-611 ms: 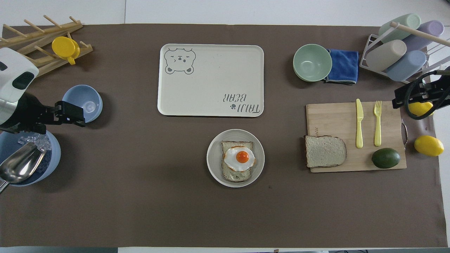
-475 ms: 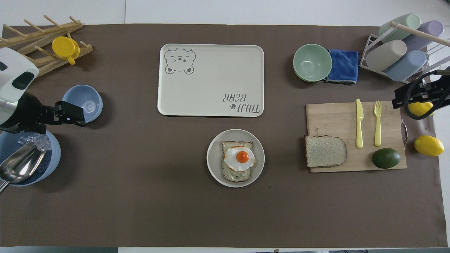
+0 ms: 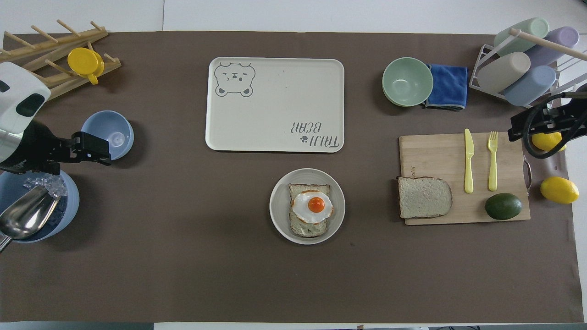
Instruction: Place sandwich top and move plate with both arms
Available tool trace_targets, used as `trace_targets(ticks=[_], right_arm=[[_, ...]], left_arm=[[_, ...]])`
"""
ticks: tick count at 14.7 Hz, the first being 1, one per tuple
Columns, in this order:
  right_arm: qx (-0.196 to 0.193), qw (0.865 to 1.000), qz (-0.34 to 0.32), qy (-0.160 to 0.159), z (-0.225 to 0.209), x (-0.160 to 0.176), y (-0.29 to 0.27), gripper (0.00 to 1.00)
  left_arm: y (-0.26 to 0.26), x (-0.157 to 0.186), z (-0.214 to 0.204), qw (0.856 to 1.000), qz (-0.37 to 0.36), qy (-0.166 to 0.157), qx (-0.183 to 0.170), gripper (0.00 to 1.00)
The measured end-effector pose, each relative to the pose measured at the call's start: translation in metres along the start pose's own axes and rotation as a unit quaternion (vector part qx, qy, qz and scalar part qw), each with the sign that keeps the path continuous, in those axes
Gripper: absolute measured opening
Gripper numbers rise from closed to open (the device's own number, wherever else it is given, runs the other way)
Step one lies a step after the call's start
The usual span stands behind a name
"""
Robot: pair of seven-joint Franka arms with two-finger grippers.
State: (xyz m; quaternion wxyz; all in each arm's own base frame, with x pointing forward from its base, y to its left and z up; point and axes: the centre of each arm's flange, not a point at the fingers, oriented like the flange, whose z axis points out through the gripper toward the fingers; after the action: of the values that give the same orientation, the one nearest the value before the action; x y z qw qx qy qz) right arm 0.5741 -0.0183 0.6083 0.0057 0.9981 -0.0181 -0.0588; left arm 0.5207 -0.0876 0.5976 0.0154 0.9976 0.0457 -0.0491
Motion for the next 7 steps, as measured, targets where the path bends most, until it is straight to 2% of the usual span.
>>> trace_targets(ticks=[3,7], right_arm=[[-0.076,0.997,-0.005,0.015,0.019,0.000,-0.029,1.00],[-0.184,0.983,0.014,0.011,0.111,-0.015,-0.148,1.00]], left_arm=[[0.000,0.000,0.000,1.000,0.000,0.000,0.000,1.00],[0.000,0.000,0.000,1.000,0.000,0.000,0.000,1.00]])
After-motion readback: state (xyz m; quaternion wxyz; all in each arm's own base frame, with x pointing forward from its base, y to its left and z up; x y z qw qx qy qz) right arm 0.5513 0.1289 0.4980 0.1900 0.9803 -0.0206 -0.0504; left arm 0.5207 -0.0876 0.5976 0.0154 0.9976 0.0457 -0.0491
